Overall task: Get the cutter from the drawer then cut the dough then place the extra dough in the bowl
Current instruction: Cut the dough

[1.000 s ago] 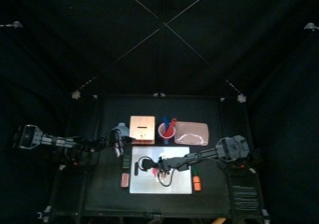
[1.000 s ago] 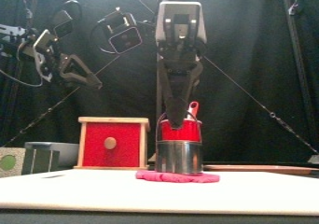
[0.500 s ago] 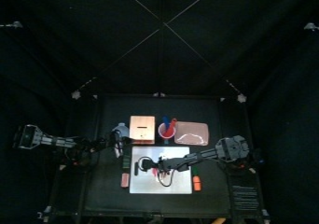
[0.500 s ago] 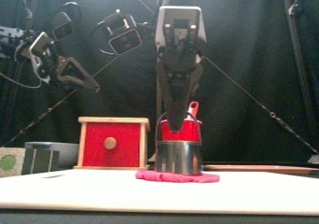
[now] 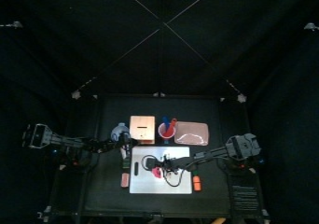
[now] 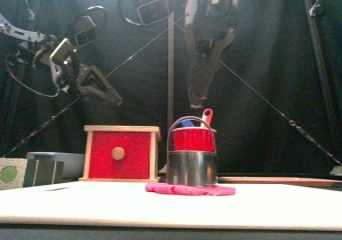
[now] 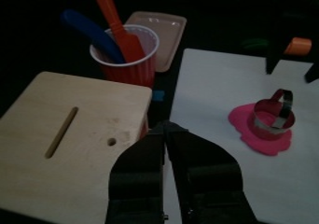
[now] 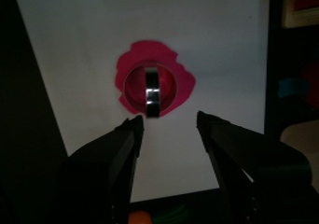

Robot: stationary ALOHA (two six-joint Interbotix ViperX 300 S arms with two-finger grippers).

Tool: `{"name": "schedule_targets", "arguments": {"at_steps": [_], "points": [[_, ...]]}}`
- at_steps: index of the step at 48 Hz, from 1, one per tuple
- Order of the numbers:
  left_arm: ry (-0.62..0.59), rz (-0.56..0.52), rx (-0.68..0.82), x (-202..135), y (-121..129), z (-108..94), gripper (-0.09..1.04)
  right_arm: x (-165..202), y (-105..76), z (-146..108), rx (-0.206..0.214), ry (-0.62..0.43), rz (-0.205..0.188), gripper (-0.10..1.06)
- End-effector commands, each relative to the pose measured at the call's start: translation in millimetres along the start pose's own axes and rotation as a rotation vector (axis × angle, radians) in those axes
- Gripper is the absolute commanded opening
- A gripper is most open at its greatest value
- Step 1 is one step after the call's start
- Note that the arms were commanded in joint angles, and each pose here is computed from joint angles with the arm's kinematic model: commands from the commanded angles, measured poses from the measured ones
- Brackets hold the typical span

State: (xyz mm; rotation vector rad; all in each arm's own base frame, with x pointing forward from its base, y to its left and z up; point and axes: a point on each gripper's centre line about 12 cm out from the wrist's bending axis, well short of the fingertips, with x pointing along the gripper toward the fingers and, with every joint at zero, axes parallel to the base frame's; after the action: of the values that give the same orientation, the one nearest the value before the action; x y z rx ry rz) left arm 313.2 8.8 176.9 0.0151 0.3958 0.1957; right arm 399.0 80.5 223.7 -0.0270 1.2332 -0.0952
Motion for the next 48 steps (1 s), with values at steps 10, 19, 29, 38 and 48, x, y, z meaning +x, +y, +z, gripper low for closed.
{"name": "schedule_targets", "arguments": {"at_steps": [10,19,29,38,48], "points": [[-0.103,-0.040,0.026,20.2,-28.4,31.4,0.43,-30.9,-9.4,-28.5,-0.020,-0.347,0.124,0.84],[-0.240,-0.057,0.009,7.5,-48.1,37.0,0.43,-15.1,-18.2,-57.1,0.027,-0.497,0.214,0.84],[-0.364,-0.127,-0.053,2.1,-58.8,25.2,0.43,-7.3,-40.2,-75.2,0.085,-0.749,0.278,0.84],[-0.302,-0.195,-0.013,17.1,-69.9,-7.1,0.43,0.4,-65.9,-90.5,0.101,-0.929,0.273,0.84],[-0.213,-0.190,-0.018,29.7,-73.7,-16.3,0.44,19.6,-71.1,-94.8,0.138,-0.763,0.229,0.84]]}}
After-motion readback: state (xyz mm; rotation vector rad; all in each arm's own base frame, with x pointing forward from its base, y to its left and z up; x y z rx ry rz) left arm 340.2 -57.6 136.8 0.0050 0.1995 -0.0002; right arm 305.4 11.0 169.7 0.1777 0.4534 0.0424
